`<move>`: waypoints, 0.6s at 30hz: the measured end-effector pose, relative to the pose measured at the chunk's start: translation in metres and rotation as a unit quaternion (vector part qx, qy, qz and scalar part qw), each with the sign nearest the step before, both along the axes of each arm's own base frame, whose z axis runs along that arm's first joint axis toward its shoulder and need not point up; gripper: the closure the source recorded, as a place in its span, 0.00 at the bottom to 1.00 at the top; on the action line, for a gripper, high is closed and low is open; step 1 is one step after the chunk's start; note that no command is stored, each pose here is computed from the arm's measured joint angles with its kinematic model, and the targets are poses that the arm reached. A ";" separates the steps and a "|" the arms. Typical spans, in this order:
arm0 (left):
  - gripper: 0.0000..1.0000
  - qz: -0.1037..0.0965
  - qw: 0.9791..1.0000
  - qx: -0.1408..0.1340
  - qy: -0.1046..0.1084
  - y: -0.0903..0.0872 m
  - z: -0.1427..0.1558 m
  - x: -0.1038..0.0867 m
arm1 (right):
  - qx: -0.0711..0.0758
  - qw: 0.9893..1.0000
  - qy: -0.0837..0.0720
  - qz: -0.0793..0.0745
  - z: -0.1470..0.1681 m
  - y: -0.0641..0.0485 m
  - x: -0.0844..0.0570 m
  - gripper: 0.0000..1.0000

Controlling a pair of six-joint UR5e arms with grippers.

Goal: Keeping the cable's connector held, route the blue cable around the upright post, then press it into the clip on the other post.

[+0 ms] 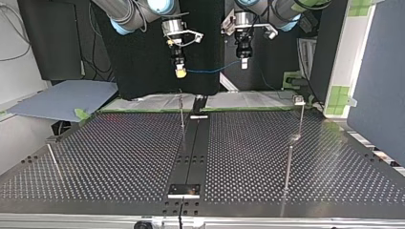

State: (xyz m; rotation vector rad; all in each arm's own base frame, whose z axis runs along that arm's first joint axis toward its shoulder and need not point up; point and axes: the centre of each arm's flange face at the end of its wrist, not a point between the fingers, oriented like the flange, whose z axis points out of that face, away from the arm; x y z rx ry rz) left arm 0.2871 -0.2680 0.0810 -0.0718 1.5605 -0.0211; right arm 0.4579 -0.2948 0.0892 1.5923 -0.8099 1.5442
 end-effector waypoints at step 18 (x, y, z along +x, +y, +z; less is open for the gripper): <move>1.00 -0.004 0.995 0.076 0.059 0.010 -0.022 -0.008 | 0.024 0.999 0.044 -0.009 -0.029 0.002 0.014 1.00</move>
